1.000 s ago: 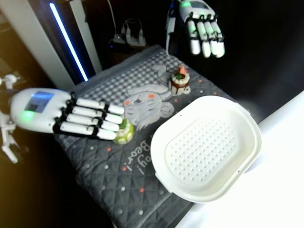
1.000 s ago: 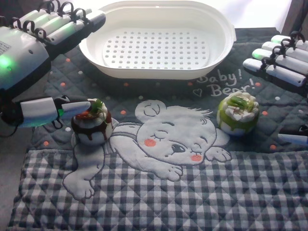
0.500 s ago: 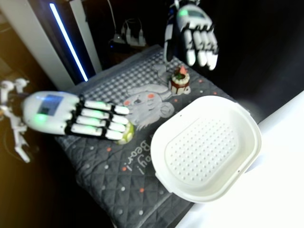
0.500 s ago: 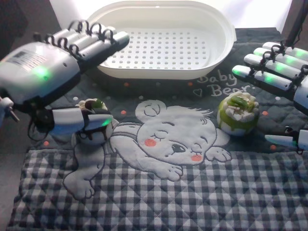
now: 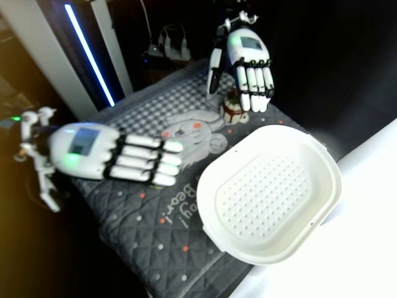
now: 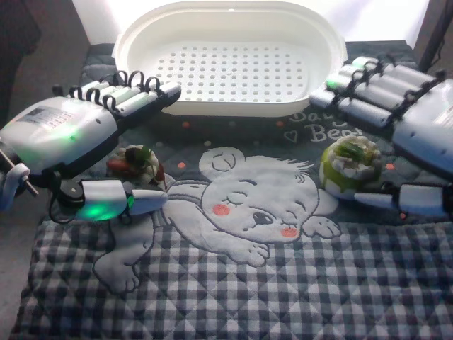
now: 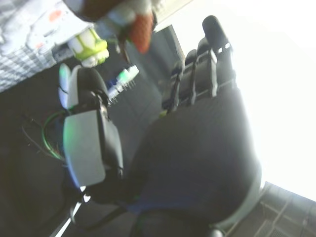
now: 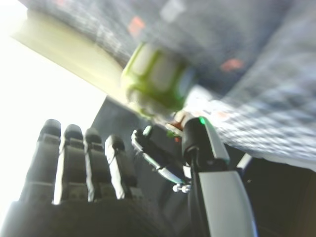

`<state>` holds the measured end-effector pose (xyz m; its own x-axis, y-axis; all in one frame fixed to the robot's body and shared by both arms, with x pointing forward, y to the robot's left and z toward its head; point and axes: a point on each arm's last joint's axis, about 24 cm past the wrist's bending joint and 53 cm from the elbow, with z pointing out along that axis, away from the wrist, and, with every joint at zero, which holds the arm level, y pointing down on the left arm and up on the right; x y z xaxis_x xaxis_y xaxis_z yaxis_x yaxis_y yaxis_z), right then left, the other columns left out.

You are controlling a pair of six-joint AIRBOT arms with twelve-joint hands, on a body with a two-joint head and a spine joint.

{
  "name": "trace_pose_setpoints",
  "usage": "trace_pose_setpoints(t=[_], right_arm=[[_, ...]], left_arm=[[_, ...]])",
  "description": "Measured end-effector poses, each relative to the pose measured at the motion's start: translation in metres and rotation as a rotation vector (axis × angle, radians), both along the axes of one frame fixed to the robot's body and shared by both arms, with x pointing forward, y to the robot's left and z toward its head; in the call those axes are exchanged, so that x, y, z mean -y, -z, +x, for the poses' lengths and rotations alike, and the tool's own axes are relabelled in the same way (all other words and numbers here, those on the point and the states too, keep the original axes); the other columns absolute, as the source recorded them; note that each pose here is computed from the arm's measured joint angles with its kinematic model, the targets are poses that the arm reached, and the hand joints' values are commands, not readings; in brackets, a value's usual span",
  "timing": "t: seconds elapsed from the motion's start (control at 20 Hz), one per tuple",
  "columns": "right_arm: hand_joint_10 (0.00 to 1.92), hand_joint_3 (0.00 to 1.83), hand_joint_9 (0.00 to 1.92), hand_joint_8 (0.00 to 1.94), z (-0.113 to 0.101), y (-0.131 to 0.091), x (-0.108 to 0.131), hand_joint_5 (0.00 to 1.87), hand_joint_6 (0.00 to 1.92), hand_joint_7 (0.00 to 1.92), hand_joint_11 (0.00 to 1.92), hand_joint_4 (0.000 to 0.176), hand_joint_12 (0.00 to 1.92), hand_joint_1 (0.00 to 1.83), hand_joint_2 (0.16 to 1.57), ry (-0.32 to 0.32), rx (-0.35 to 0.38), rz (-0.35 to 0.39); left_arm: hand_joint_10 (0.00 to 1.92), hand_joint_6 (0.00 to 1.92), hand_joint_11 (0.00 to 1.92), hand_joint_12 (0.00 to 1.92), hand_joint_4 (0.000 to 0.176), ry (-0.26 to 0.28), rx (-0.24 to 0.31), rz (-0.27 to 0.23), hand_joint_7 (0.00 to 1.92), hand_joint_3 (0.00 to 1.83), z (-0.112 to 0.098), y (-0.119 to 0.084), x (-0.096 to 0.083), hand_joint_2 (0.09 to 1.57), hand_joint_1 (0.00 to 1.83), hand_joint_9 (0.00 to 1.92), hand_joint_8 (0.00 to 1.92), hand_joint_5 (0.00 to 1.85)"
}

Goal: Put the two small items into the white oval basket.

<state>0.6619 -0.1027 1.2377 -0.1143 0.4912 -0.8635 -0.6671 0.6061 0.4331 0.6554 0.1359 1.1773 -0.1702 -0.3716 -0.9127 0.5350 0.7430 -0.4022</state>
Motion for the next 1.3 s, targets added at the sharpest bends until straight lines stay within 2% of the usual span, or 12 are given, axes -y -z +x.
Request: trace_pose_setpoints(t=[0.1,0.25,0.4,0.45,0.5,0.55,0.6,0.65,0.85,1.05,1.15,1.3], right_arm=[[0.0,0.0,0.0,0.0,0.004,0.016,-0.013,0.0,0.0,0.0,0.0,0.0,0.0,0.87,1.09,-0.016,-0.044,-0.028],[0.02,0.0,0.05,0.0,0.01,0.024,-0.016,0.02,0.01,0.01,0.01,0.005,0.01,0.97,1.09,-0.014,-0.071,-0.037],[0.16,0.0,0.52,0.13,0.012,0.027,-0.016,0.37,0.11,0.47,0.0,0.0,1.44,0.95,1.22,-0.009,-0.088,-0.035],[0.75,0.01,0.43,0.4,0.012,0.029,-0.018,0.36,0.35,0.49,0.04,0.0,1.63,0.96,1.24,-0.013,-0.092,-0.037],[1.42,0.01,0.47,1.34,0.011,0.028,-0.018,0.44,1.41,0.62,0.27,0.0,1.86,1.05,1.33,-0.013,-0.088,-0.035],[1.73,0.01,0.56,1.55,0.012,0.027,-0.018,0.45,1.65,0.65,0.52,0.0,1.91,1.07,1.35,-0.012,-0.085,-0.036],[1.82,0.0,0.73,1.51,0.012,0.027,-0.018,0.52,1.68,0.7,0.79,0.0,1.92,1.09,1.33,-0.012,-0.086,-0.037],[1.9,0.0,0.85,1.6,0.012,0.027,-0.018,0.52,1.71,0.67,0.98,0.0,1.92,1.08,1.35,-0.011,-0.087,-0.035],[1.92,0.0,1.37,1.93,0.013,0.027,-0.017,0.87,1.91,1.16,1.44,0.0,1.92,1.42,1.24,-0.009,-0.089,-0.034],[1.92,0.0,1.43,1.94,0.011,0.02,-0.006,0.96,1.92,1.27,1.5,0.0,1.92,1.46,1.23,0.006,-0.074,-0.039],[1.92,0.98,1.32,1.94,0.009,0.014,0.0,0.77,1.75,1.18,1.39,0.0,1.92,1.08,0.83,0.012,-0.06,-0.043],[1.92,0.44,1.35,1.94,0.012,-0.026,-0.005,0.9,1.92,1.21,1.44,0.0,1.92,1.44,0.97,0.006,0.023,-0.006]], left_arm=[[0.0,0.0,0.0,0.94,0.106,-0.029,-0.044,-0.005,0.01,0.0,0.008,0.013,-0.005,1.08,0.84,0.04,0.0,0.01],[0.07,0.03,0.0,1.27,0.052,-0.039,-0.094,-0.012,0.23,0.0,0.012,0.031,-0.003,1.05,1.09,0.27,0.03,0.24],[0.31,0.04,0.36,1.4,0.0,-0.04,-0.136,-0.016,0.55,0.0,0.01,0.045,0.001,1.11,1.23,0.64,0.04,0.59],[0.63,0.05,0.46,1.42,0.0,-0.045,-0.141,-0.035,0.66,0.0,0.013,0.046,0.0,1.12,1.27,0.63,0.05,0.7],[1.29,1.04,0.68,1.65,0.0,-0.049,-0.141,-0.053,0.7,0.0,0.014,0.044,-0.002,1.2,1.32,0.79,1.08,0.71],[1.61,1.37,0.74,1.83,0.004,-0.052,-0.14,-0.064,0.66,0.01,0.014,0.044,-0.004,1.26,1.17,0.7,1.44,0.69],[1.86,1.53,0.81,1.9,0.017,-0.052,-0.141,-0.064,0.6,0.03,0.013,0.045,-0.005,1.3,1.12,0.7,1.6,0.66],[1.91,1.68,0.92,1.92,0.0,-0.053,-0.143,-0.066,0.62,0.72,0.013,0.045,-0.005,0.98,1.27,0.69,1.77,0.67],[1.92,1.92,1.26,1.92,0.0,-0.051,-0.131,-0.08,1.03,0.23,0.011,0.04,-0.006,1.01,1.69,1.16,1.92,0.99],[1.92,1.92,1.35,1.92,0.072,-0.035,-0.099,-0.059,1.13,0.12,0.007,0.032,-0.006,1.06,1.69,1.27,1.92,1.03],[1.92,1.92,1.37,1.92,0.106,-0.016,-0.06,-0.06,1.14,0.22,0.009,0.017,0.001,1.06,1.63,1.29,1.92,1.01],[1.92,1.92,1.27,1.92,0.149,-0.001,0.063,-0.11,1.03,0.21,0.016,-0.035,0.005,1.06,1.6,1.18,1.92,0.91]])
